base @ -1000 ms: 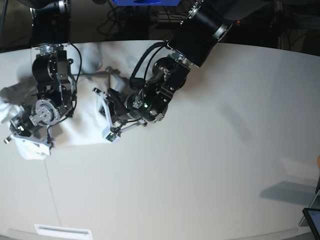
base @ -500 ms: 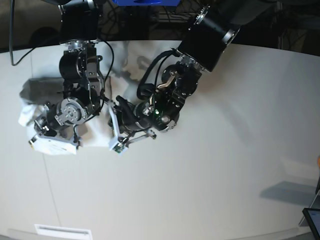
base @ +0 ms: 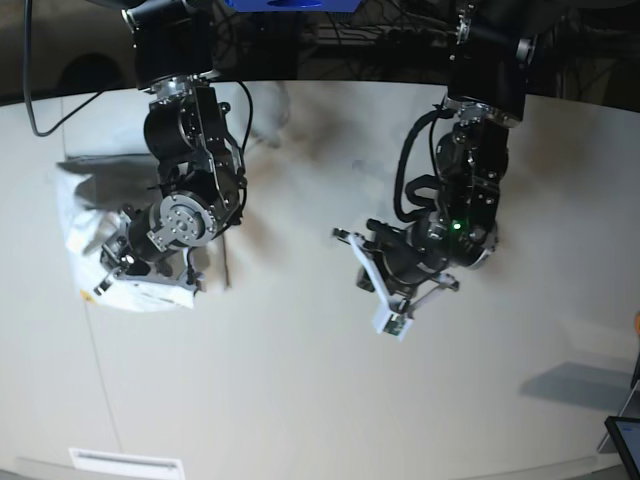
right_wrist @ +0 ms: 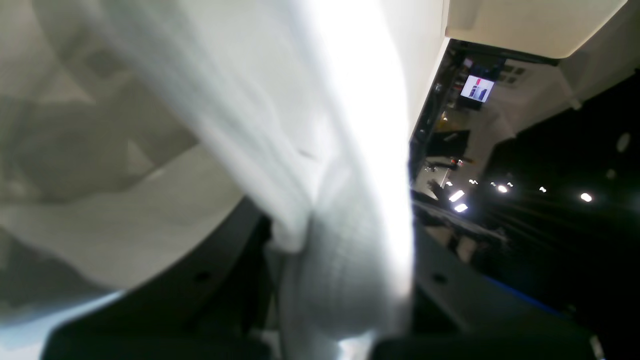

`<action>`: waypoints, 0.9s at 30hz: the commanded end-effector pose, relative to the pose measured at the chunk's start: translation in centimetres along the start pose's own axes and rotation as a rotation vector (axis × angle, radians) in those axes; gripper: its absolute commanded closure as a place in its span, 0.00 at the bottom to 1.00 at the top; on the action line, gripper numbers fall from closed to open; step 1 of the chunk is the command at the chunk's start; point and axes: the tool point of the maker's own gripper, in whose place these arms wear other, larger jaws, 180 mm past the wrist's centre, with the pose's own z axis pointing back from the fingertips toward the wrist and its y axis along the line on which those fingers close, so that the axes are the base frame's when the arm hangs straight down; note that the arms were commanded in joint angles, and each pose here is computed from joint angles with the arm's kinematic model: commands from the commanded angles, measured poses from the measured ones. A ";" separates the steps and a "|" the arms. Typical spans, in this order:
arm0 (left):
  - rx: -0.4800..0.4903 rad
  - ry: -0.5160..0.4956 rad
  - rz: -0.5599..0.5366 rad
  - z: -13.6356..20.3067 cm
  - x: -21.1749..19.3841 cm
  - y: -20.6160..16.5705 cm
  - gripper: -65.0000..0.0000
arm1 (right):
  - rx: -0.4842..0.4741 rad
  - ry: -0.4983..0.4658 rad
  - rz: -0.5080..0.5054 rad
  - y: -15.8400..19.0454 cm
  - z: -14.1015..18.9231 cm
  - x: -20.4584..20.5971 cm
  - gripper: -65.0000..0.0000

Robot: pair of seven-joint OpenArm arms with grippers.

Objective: Fold the T-shirt properly
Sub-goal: 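Press the folded bundle flat with the right gripper while the left gripper withdraws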

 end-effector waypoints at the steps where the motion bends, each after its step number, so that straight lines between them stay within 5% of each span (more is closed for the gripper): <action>1: 0.017 -0.056 -0.008 1.0 1.6 0.9 1.00 | -0.017 -0.013 -0.039 -1.2 0.3 0.5 1.00; 10: 0.132 -0.023 0.043 2.8 -0.9 6.2 1.00 | 0.083 -0.051 -0.095 0.6 0.3 1.3 1.00; 21: 0.123 0.010 0.056 2.6 -2.6 5.8 1.00 | 0.181 -0.125 -0.228 0.9 0.3 3.4 1.00; 27: 0.125 0.025 0.058 2.6 -3.3 5.9 1.00 | 0.236 -0.114 -0.209 2.5 -0.3 3.8 1.00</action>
